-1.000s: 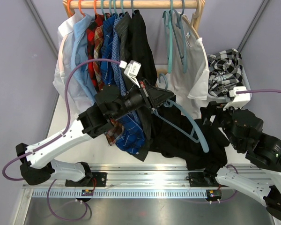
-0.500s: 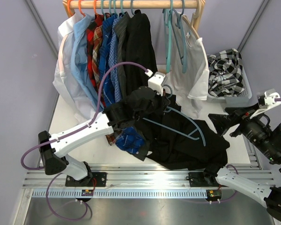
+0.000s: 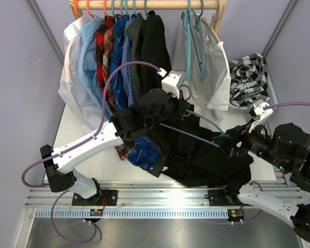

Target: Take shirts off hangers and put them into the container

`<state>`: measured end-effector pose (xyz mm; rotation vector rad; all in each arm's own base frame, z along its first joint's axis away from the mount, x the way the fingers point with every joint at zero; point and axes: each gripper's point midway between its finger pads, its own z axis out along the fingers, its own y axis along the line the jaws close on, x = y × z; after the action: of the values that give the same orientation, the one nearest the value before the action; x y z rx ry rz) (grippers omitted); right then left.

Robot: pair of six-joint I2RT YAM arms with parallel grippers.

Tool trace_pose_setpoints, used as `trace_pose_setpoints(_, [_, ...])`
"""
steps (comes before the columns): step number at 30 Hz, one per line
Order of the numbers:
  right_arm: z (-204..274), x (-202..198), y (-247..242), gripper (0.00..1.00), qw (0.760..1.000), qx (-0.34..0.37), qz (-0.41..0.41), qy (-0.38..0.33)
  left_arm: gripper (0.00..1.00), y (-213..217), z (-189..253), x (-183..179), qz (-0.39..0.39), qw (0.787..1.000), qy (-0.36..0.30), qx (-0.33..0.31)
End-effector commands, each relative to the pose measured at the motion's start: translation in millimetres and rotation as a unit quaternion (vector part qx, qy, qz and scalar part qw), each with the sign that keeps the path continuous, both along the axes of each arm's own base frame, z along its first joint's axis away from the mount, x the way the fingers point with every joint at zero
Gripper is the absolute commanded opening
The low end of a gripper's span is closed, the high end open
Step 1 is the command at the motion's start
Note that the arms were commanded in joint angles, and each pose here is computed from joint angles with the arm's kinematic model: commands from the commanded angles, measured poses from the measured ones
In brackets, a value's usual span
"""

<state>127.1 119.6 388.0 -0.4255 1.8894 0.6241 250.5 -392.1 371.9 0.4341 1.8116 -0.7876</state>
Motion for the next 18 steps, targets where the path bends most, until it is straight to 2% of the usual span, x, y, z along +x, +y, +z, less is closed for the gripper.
trace_pose_setpoints(1, [-1.4, -3.5, 9.0, 0.67, 1.0, 0.006, 0.022, 0.007, 0.0, 5.8, 45.6, -1.7, 0.0, 0.998, -0.036, -0.045])
trace_pose_setpoints(5, [-9.9, -2.8, 19.6, 0.45, 0.999, 0.006, 0.039, 0.02, 0.0, 0.5, 52.5, -10.1, -0.024, 0.997, -0.029, -0.063])
trace_pose_setpoints(11, [-18.6, 2.9, 27.9, 0.43, 0.999, 0.006, 0.04, 0.028, 0.0, 2.6, 74.1, -27.8, -0.059, 0.993, -0.024, -0.1])
trace_pose_setpoints(13, [-18.6, 5.0, 29.4, 0.36, 0.999, 0.006, 0.039, 0.026, 0.0, 3.7, 77.8, -31.9, -0.065, 0.992, -0.024, -0.107])
trace_pose_setpoints(15, [-15.6, 7.5, 29.8, 0.25, 0.999, 0.009, 0.034, 0.023, 0.0, 6.8, 81.1, -35.2, -0.069, 0.991, -0.024, -0.111])
trace_pose_setpoints(16, [-13.9, 7.8, 29.0, 0.14, 0.999, 0.011, 0.032, 0.02, 0.0, 8.0, 81.3, -35.4, -0.069, 0.991, -0.025, -0.112])
trace_pose_setpoints(18, [-8.7, 9.5, 24.8, 0.0, 1.0, 0.011, 0.021, 0.013, 0.0, 11.4, 84.9, -39.9, -0.076, 0.99, -0.032, -0.119])
